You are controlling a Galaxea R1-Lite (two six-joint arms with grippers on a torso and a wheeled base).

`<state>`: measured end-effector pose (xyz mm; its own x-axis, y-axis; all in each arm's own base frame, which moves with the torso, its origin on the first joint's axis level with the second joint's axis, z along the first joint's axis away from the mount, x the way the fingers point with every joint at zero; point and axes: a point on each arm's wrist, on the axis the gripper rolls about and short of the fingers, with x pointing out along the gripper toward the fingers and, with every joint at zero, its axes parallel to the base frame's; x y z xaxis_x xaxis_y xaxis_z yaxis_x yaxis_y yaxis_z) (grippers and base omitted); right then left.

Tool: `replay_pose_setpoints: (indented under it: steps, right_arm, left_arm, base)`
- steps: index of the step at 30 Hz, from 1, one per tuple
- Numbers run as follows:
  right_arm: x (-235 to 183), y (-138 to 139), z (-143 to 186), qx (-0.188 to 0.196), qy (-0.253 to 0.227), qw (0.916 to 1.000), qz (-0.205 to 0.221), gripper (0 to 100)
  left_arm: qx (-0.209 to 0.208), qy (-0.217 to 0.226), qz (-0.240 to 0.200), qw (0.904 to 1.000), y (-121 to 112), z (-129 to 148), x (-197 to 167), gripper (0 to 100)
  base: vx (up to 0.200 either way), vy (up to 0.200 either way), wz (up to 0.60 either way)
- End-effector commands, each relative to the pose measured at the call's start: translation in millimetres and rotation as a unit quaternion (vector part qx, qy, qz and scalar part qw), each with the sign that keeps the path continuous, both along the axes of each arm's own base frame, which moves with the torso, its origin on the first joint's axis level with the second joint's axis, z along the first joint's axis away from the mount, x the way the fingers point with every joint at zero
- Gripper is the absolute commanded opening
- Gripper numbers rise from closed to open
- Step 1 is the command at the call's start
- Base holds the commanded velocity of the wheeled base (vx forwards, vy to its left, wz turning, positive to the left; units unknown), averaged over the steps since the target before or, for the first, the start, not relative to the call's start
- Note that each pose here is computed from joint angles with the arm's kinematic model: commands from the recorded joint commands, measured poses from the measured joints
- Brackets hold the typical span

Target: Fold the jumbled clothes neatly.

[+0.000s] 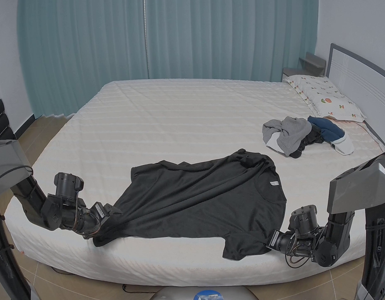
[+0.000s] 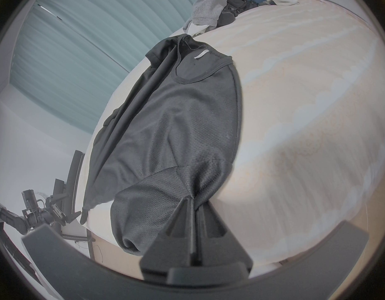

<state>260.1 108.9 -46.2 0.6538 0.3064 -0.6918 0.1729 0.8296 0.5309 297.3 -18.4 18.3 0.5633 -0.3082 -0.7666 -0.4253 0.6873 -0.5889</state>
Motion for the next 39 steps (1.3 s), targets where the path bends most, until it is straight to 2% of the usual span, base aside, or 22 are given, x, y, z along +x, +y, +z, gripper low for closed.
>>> replay_pose_setpoints:
  steps: [1, 6, 10, 18, 24, 28, 33, 39]
  right_arm:
    - [-14.6, -13.7, 15.6, -0.008, -0.009, 0.9999, -0.010, 0]
    - [-27.7, -38.6, 42.6, -0.031, -0.042, 0.9986, -0.005, 0]
    - [-37.2, -53.1, 45.1, -0.053, -0.041, 0.9975, 0.022, 0]
    - [-43.5, -68.1, 47.1, -0.094, -0.047, 0.9939, 0.034, 0]
    - [-51.3, -77.1, 49.9, -0.120, -0.029, 0.9914, 0.043, 0]
    - [-52.3, -76.5, 46.6, -0.119, -0.015, 0.9912, 0.056, 0]
    - [-53.0, -75.4, 48.4, -0.117, -0.019, 0.9911, 0.061, 0]
    - [-54.0, -75.6, 49.1, -0.117, -0.020, 0.9911, 0.061, 0]
  left_arm:
    - [0.008, -0.025, 0.012, 0.9996, 5.0, -12.6, -13.9, 100]
    - [0.033, -0.040, 0.034, 0.9981, 7.1, -26.3, -24.0, 100]
    - [0.036, -0.034, 0.025, 0.9984, 4.7, -30.1, -39.2, 100]
    - [0.038, -0.038, 0.020, 0.9984, 2.9, -31.2, -42.1, 100]
    - [0.044, -0.030, 0.012, 0.9985, 2.4, -33.9, -46.9, 100]
    - [0.044, -0.031, -0.004, 0.9985, -5.6, -34.4, -52.4, 100]
    - [0.044, -0.036, -0.019, 0.9982, -15.2, -34.3, -59.7, 100]
    - [0.071, -0.046, -0.026, 0.9961, -27.0, -42.1, -57.9, 100]
  base:
    - [0.000, 0.000, 0.00]
    - [0.000, 0.000, 0.00]
    - [0.000, 0.000, 0.00]
    - [0.000, 0.000, 0.00]
    - [0.000, 0.000, 0.00]
    - [0.000, 0.000, 0.00]
    - [0.000, 0.000, 0.00]
    - [0.000, 0.000, 0.00]
